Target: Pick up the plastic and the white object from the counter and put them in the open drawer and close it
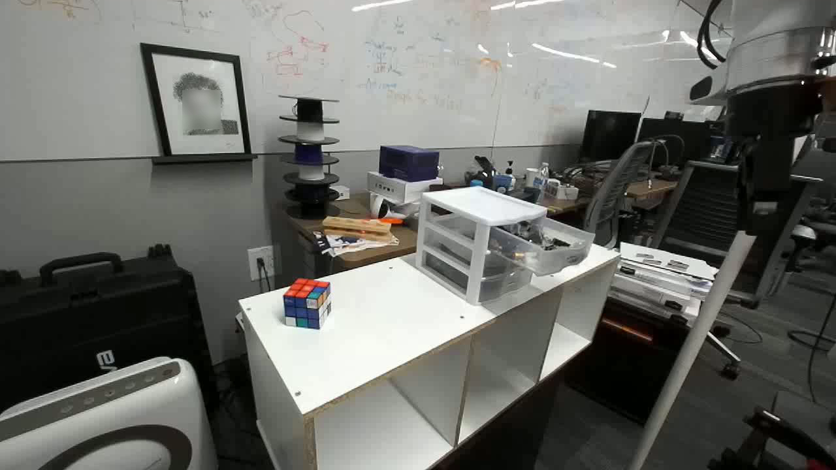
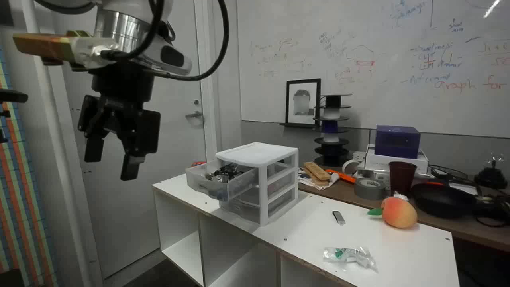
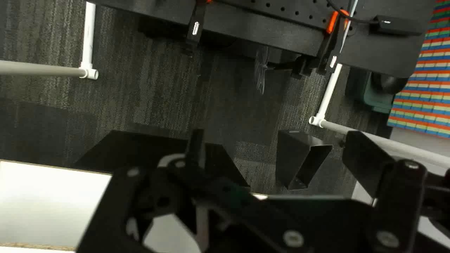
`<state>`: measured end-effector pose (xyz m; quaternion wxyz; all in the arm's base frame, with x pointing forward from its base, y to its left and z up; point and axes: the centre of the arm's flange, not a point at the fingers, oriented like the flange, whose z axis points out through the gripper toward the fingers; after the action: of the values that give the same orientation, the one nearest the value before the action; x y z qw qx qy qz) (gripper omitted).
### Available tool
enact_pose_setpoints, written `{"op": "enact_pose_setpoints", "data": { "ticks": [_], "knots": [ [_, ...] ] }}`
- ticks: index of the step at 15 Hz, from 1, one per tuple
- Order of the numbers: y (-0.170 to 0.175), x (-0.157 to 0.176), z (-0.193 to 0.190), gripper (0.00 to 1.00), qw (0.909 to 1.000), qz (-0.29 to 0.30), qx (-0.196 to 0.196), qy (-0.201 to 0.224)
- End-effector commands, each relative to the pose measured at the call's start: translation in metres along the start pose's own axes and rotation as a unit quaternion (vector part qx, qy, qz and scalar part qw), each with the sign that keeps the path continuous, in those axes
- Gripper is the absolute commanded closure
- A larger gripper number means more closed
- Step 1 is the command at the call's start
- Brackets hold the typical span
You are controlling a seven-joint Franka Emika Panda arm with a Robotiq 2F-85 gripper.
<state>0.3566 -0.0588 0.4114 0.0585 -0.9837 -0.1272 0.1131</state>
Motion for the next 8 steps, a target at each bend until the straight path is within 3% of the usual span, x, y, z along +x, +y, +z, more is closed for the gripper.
{"op": "enact_pose_setpoints", "data": {
  "ticks": [1,8],
  "knots": [
    [0.0001,0.0001,-0.0006,0.0,1.0,0.0,0.0,0.001],
    [0.0002,0.0003,-0.0018,0.0,1.0,0.0,-0.001,0.002]
  ]
}}
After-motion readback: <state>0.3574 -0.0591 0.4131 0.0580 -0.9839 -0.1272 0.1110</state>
